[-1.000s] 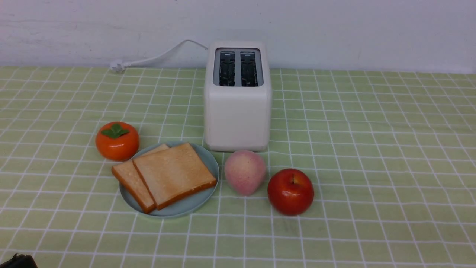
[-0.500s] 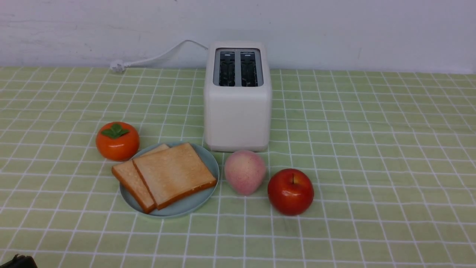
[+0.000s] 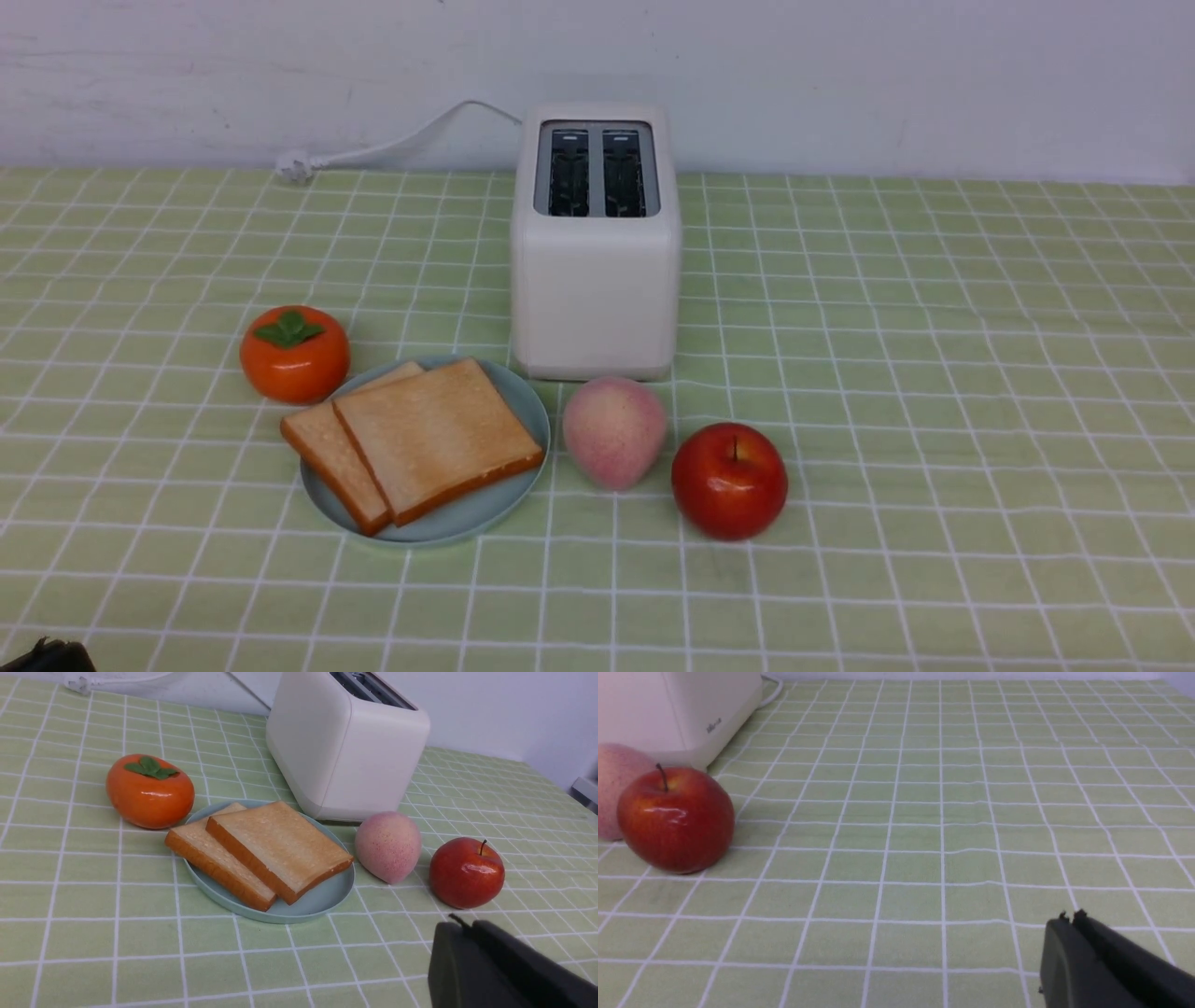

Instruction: Take toasted bread from bread machine on green coffee tablecloth place on plate.

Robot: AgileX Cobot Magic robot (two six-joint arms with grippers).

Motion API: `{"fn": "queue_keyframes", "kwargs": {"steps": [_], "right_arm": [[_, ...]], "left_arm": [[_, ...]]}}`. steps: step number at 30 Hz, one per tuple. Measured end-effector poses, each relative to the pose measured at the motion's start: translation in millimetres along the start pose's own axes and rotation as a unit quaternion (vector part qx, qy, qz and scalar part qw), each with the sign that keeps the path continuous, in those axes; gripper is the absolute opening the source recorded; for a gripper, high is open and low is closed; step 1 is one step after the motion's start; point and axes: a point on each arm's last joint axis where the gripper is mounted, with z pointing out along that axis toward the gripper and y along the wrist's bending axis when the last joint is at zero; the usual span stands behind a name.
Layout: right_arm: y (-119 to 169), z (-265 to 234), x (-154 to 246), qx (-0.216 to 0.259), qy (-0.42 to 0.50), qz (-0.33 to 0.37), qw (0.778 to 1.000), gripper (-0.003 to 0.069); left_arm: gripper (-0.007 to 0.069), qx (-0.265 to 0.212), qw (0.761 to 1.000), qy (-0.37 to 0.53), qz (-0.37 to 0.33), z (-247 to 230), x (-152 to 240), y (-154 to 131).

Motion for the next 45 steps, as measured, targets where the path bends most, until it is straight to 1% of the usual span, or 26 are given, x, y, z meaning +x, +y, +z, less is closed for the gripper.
{"fn": "queue_keyframes", "kwargs": {"steps": [8,16,40,43,45], "right_arm": [[0.4,0.0,2.3,-0.002,0.012,0.014,1.0,-0.001],[0.8,-0.8,5.8,-0.004,0.039,-0.012,0.999,-0.001],[1.5,-1.2,6.0,-0.007,0.044,-0.008,0.999,0.0007],[1.5,-1.2,6.0,-0.007,0.044,-0.008,0.999,0.0011],[1.5,-1.2,6.0,-0.007,0.044,-0.008,0.999,0.0013]], "left_arm": [[0.0023,0.0,1.0,0.001,0.0,0.0,0.1,0.0],[0.0027,0.0,1.0,0.001,0.0,0.0,0.1,0.0],[0.005,0.0,1.0,0.001,0.0,0.0,0.1,0.0],[0.005,-0.004,1.0,0.0,0.007,0.1,0.2,0.8],[0.0046,-0.015,1.0,-0.005,0.018,2.2,3.0,4.2]]}}
